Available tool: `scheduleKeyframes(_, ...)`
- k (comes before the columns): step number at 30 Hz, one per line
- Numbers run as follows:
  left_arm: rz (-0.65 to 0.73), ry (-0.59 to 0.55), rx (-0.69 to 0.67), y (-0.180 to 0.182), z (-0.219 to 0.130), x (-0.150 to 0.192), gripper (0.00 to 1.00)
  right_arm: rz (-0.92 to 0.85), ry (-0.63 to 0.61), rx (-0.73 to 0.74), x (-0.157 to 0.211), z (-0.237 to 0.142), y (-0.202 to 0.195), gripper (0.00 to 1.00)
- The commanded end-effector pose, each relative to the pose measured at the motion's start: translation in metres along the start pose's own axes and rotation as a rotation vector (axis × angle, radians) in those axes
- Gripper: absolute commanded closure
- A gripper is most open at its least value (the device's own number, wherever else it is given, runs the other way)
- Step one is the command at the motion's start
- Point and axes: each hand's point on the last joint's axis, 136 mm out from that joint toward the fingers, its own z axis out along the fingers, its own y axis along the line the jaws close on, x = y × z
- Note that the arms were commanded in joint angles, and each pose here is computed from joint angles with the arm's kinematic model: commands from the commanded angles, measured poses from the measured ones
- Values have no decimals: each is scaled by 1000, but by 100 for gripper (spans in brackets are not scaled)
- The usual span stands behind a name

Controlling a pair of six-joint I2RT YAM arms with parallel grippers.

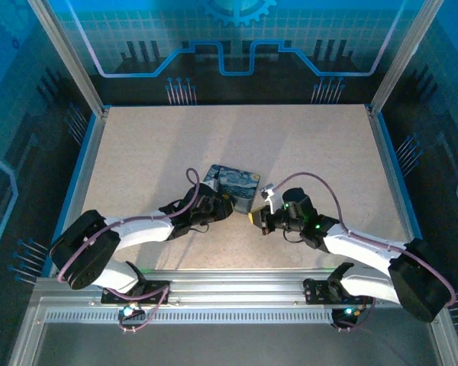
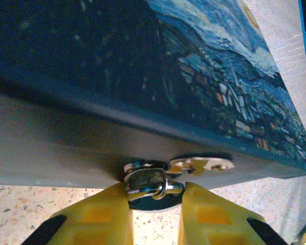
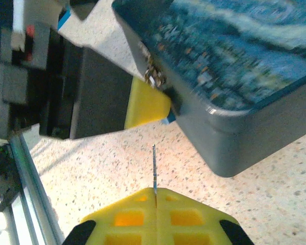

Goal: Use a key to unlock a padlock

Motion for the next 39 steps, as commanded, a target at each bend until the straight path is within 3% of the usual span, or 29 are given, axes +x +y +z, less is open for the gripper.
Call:
scheduleKeyframes(1, -23, -32, 74, -28, -11, -17, 81, -74, -27, -6, 2, 12, 7, 98)
scheduleKeyframes(13, -54, -27, 85, -33, -16, -20, 80, -164, 10, 4, 19, 42, 2, 98)
scheduleKeyframes(39, -64, -29, 80, -30, -17, -20, 80, -203, -59, 26, 3, 51, -11, 98)
